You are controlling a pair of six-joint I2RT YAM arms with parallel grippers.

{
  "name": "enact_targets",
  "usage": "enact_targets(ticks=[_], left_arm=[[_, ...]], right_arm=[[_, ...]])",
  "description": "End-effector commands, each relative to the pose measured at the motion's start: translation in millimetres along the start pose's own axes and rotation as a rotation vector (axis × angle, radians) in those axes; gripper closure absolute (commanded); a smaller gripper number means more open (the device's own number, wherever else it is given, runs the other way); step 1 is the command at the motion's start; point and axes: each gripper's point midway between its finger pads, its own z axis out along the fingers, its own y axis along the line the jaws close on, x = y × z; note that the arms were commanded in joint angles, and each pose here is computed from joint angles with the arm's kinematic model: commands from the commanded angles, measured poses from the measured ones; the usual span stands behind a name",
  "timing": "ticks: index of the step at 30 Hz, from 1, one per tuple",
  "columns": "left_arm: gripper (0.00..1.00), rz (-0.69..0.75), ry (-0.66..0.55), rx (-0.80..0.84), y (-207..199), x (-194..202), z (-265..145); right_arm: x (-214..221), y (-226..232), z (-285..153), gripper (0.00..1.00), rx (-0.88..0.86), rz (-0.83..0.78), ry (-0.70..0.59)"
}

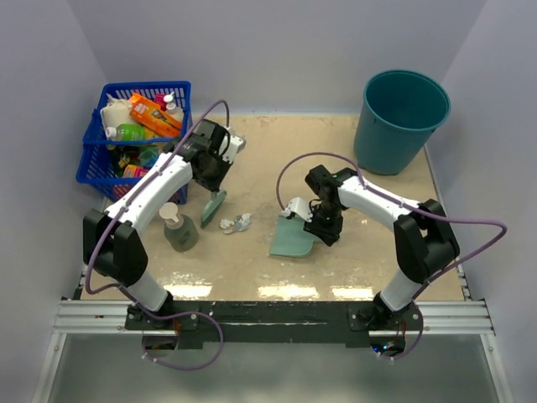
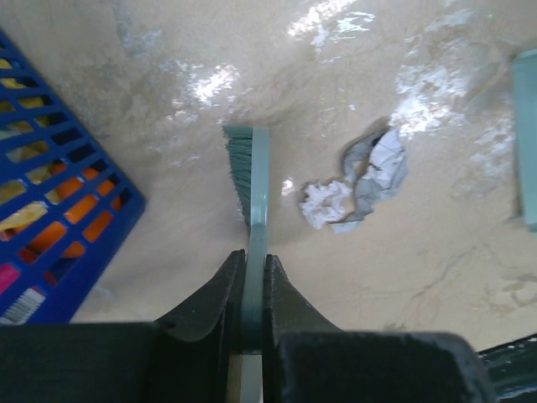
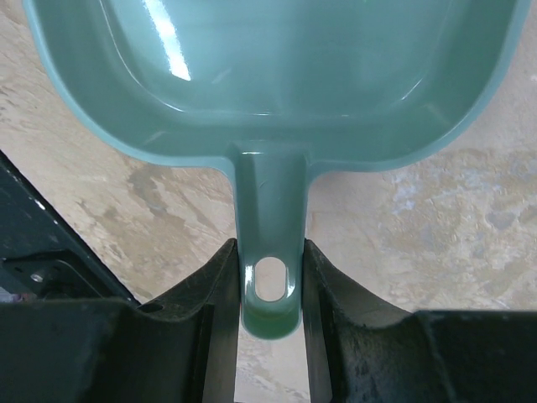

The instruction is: Sweep away the paper scraps from the table

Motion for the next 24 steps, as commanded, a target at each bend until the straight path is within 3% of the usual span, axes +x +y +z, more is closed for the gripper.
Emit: enact_targets(ticks=[1,12,24], left_arm=[[1.0,-0.123,-0.052,0.172,-43.6,-6.0,-2.6],[1.0,-0.116,-0.103,0.56,-108.7,-42.8,-27.5],[1.0,-0.152,-0.243,0.493,-49.9,-66.1,-62.9]], right_arm=[[-18.2,-1.0,-3.8,1.0,0.045,-0.002,0.006],[-42.0,-11.7,-1.8,1.0,0.097,0.031,-0.006],[-44.9,-10.0,0.0,1.0,0.088,0.049,-0.026]])
